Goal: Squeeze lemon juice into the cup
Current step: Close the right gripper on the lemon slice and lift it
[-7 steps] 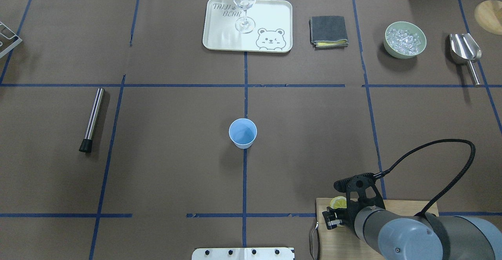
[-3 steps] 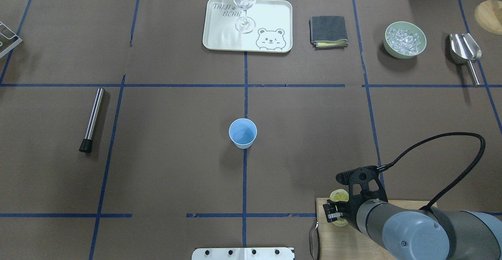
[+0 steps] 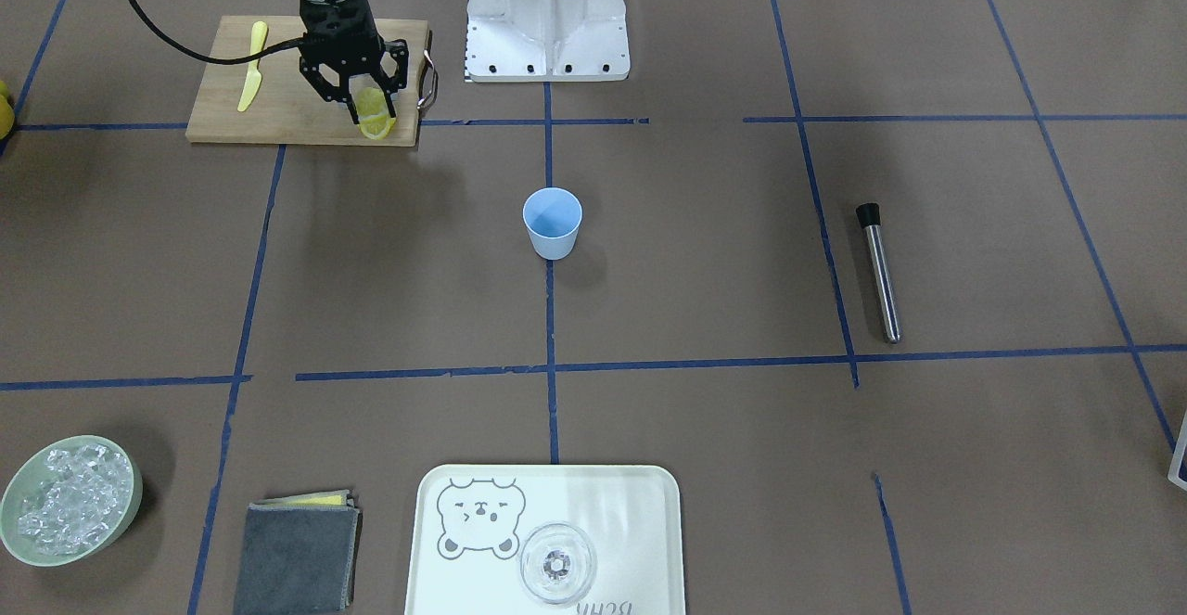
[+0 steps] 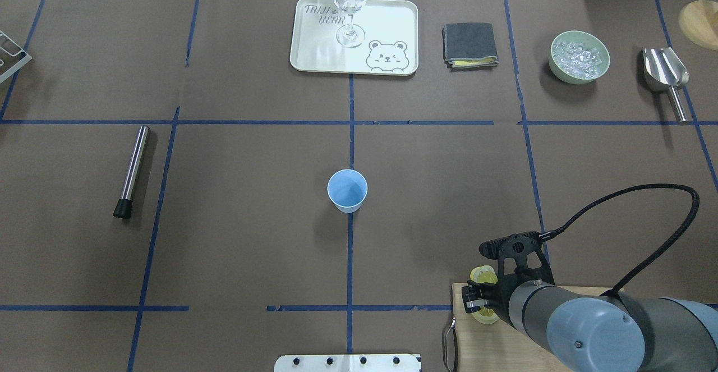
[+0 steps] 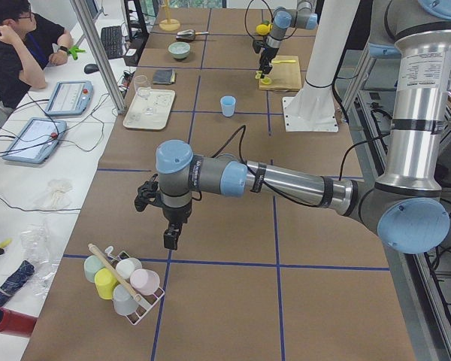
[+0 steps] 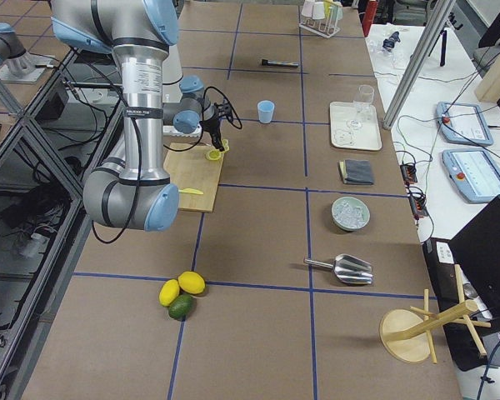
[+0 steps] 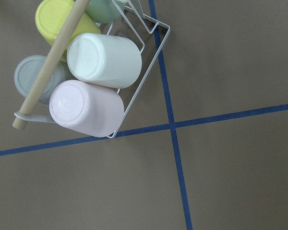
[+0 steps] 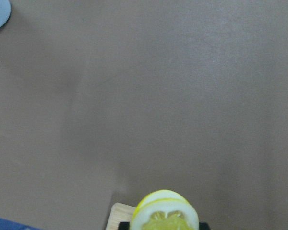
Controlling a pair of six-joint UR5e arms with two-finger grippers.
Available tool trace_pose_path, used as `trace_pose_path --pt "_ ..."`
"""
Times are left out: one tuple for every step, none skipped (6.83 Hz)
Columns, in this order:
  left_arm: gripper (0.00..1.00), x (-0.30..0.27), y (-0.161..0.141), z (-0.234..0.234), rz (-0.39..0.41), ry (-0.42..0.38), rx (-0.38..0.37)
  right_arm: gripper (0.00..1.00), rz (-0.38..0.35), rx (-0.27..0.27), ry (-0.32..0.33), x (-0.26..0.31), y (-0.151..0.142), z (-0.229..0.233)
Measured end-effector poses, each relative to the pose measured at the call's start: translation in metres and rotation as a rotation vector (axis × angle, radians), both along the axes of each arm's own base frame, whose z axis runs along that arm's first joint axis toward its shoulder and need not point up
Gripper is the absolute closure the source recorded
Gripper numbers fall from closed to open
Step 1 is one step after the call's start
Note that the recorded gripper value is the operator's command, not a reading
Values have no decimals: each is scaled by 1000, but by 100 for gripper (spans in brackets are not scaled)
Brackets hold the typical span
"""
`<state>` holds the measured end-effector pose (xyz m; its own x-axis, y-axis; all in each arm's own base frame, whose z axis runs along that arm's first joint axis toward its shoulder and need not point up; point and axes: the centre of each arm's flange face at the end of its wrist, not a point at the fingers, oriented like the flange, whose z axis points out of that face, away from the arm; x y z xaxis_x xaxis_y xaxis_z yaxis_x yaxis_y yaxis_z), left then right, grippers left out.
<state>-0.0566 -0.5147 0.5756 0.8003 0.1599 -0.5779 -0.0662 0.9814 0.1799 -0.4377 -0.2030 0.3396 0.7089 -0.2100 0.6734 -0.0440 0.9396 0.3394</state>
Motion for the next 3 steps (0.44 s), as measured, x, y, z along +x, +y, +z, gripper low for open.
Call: trace_pose_path --pt "0 0 0 0 0 0 0 47 0 -1 3 1 0 -3" --pt "0 0 0 0 0 1 -1 47 0 -1 2 2 0 -6" --pt "0 0 0 1 0 1 -2 47 -1 -1 1 4 0 -9"
